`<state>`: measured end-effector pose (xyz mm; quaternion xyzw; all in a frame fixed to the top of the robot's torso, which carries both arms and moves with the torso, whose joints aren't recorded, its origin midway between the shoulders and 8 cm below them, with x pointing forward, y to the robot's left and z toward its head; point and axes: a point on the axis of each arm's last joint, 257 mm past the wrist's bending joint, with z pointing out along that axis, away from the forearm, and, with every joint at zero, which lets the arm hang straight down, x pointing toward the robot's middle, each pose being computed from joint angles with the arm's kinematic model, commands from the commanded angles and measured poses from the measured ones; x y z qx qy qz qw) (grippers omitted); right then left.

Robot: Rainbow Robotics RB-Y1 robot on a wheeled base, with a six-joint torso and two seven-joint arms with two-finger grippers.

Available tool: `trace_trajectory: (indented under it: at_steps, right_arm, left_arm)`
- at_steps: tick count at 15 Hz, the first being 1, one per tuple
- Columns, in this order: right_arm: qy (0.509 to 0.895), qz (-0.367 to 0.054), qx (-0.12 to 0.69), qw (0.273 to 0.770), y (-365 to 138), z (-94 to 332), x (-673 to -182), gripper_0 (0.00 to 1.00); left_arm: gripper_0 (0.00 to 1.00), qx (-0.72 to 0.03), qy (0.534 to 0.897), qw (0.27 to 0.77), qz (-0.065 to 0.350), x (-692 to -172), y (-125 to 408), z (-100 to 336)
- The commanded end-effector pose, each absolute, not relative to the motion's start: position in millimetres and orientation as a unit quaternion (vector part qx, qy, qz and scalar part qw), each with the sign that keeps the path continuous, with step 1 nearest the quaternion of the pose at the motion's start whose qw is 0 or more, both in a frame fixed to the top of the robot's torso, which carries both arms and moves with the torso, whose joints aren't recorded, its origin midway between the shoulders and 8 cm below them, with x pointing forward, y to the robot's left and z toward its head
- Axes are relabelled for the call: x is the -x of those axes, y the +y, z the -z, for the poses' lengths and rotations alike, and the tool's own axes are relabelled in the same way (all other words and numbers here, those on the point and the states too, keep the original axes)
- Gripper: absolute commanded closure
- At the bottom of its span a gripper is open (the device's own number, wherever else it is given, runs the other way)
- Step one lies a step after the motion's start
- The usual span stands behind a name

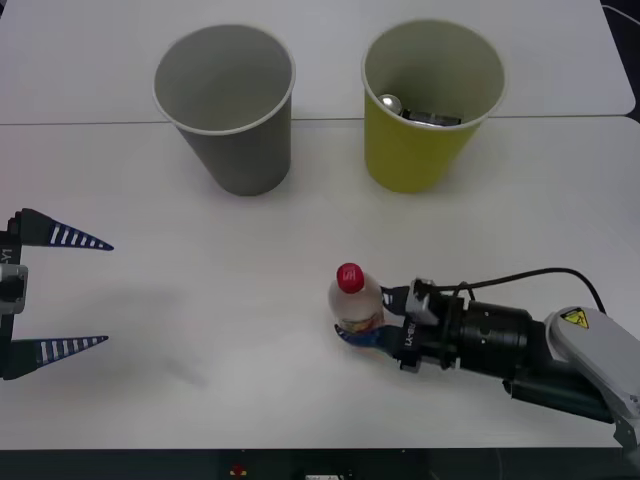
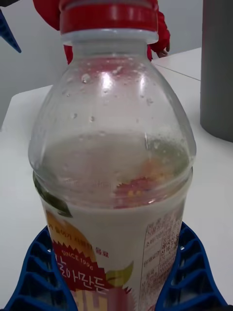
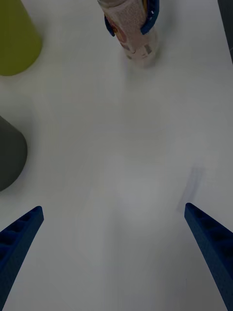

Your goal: Put the can into the green bin and the plastic bottle into the gray bin

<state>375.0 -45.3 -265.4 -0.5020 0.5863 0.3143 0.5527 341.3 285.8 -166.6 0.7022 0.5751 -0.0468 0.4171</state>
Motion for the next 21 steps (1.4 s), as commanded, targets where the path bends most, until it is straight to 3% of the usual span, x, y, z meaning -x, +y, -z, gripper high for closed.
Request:
trace_trajectory:
  at_steps: [1,14,21]
  right_arm:
    - [0.599,-0.329,0.498,0.534,-48.1,246.5,-369.4,1.00]
    - [0.681,-0.329,0.434,0.489,-47.9,159.0,-362.6,1.00]
    - [0.721,-0.300,0.410,0.471,-46.6,116.4,-375.9,1.00]
  left_arm:
    - [0.00,-0.702,0.575,0.417,0.047,-341.3,285.8,166.6]
    - [0.00,-0.702,0.575,0.417,0.047,-341.3,285.8,166.6]
    - [0.00,-0.702,0.575,0.417,0.047,-341.3,285.8,166.6]
